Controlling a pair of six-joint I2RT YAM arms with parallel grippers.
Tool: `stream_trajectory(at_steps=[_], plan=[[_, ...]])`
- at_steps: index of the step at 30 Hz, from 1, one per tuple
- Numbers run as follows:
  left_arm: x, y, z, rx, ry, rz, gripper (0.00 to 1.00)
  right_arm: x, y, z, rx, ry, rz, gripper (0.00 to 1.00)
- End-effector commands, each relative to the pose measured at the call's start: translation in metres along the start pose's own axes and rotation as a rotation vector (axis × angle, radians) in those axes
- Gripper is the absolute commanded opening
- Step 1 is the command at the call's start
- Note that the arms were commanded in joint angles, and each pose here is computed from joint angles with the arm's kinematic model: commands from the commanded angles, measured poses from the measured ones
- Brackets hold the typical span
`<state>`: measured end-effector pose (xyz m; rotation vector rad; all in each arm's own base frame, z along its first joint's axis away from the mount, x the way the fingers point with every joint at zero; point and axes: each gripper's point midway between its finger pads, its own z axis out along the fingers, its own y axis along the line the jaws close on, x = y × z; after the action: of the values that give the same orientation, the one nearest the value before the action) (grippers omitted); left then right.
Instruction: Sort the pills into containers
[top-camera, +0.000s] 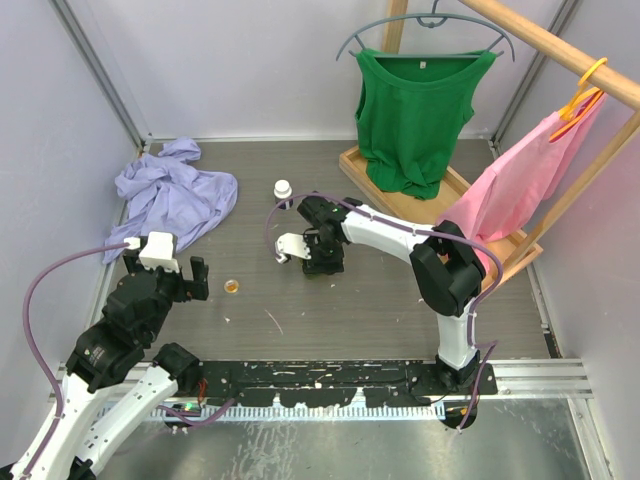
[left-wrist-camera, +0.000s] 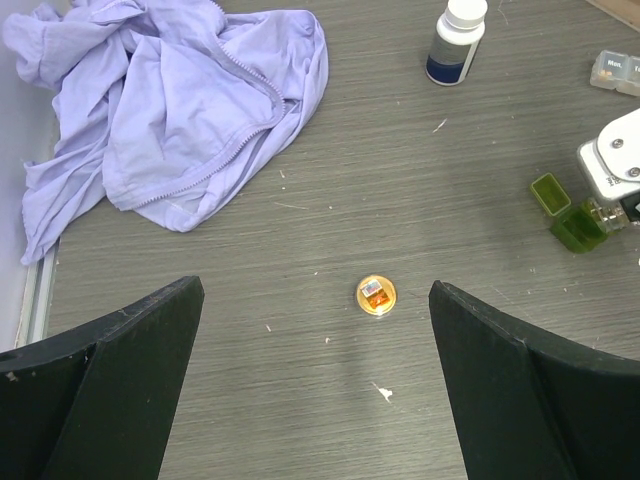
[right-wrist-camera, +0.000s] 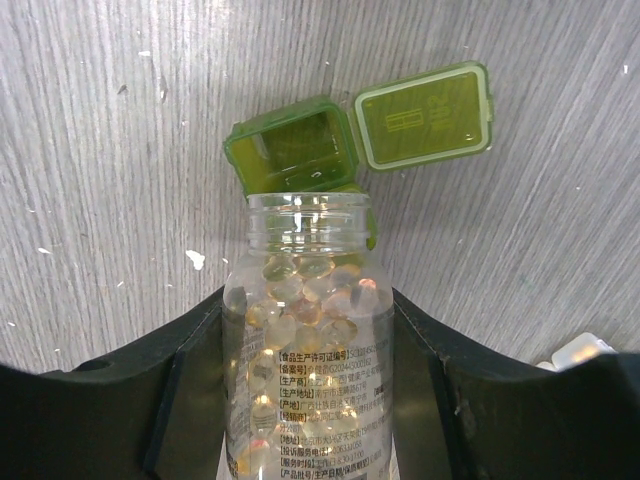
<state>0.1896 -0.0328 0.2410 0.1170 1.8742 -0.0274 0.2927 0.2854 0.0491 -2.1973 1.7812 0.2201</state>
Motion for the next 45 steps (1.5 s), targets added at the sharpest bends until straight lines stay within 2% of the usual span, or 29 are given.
stream_trajectory(at_steps=[1, 3, 6, 8, 11, 13, 15, 18, 21, 23, 26, 28, 31, 33, 35, 38, 41, 43, 45], plan=[[-0.013, -0.001, 0.003, 0.002, -0.047, -0.008, 0.98, -0.015, -0.007, -0.023, 0.04, -0.047, -0.017, 0.01], [-0.013, -0.001, 0.003, 0.002, -0.047, -0.008, 0.98, -0.012, -0.019, -0.025, 0.107, -0.037, 0.001, 0.01], [-0.013, -0.002, 0.003, 0.002, -0.047, -0.008, 0.98, -0.016, -0.004, -0.025, 0.022, -0.055, -0.022, 0.01], [-0.013, -0.002, 0.003, 0.005, -0.046, -0.008, 0.98, -0.01, -0.022, -0.026, 0.112, -0.036, 0.008, 0.01], [-0.013, -0.002, 0.003, 0.006, -0.048, -0.009, 0.98, -0.017, -0.006, -0.027, 0.035, -0.06, -0.022, 0.01], [-0.013, -0.002, 0.003, 0.006, -0.048, -0.007, 0.98, -0.011, -0.021, -0.025, 0.12, -0.042, 0.014, 0.01], [-0.013, -0.002, 0.002, 0.007, -0.05, -0.008, 0.98, -0.015, -0.01, -0.025, 0.039, -0.062, 0.009, 0.01], [-0.013, -0.002, 0.002, 0.009, -0.05, -0.008, 0.98, -0.012, -0.019, -0.023, 0.121, -0.04, 0.01, 0.01], [-0.013, -0.002, 0.002, 0.008, -0.051, -0.009, 0.98, -0.017, -0.004, -0.022, 0.04, -0.057, -0.015, 0.01], [-0.013, -0.003, 0.002, 0.011, -0.051, -0.008, 0.98, -0.014, -0.019, -0.025, 0.127, -0.053, 0.012, 0.01], [-0.013, -0.002, 0.002, 0.009, -0.053, -0.01, 0.98, -0.016, -0.003, -0.022, 0.039, -0.05, -0.013, 0.01], [-0.013, -0.003, 0.002, 0.011, -0.052, -0.009, 0.98, -0.014, -0.019, -0.026, 0.132, -0.049, 0.007, 0.01], [-0.013, -0.003, 0.002, 0.012, -0.053, -0.008, 0.98, -0.016, 0.0, -0.023, 0.032, -0.046, -0.025, 0.01], [-0.013, -0.003, 0.002, 0.014, -0.051, -0.007, 0.98, -0.011, -0.014, -0.023, 0.116, -0.033, -0.006, 0.01], [-0.013, -0.003, 0.002, 0.013, -0.055, -0.009, 0.98, -0.017, -0.005, -0.024, 0.048, -0.058, -0.005, 0.01], [-0.013, -0.003, 0.002, 0.014, -0.054, -0.009, 0.98, -0.013, -0.016, -0.025, 0.126, -0.04, -0.001, 0.01], [-0.013, -0.003, 0.002, 0.013, -0.056, -0.009, 0.98, -0.018, -0.006, -0.025, 0.053, -0.048, -0.016, 0.01], [-0.013, -0.003, 0.002, 0.016, -0.055, -0.008, 0.98, -0.013, -0.02, -0.027, 0.13, -0.036, 0.008, 0.01], [-0.014, -0.003, 0.001, 0.015, -0.057, -0.01, 0.98, -0.018, -0.011, -0.028, 0.063, -0.064, 0.013, 0.01]])
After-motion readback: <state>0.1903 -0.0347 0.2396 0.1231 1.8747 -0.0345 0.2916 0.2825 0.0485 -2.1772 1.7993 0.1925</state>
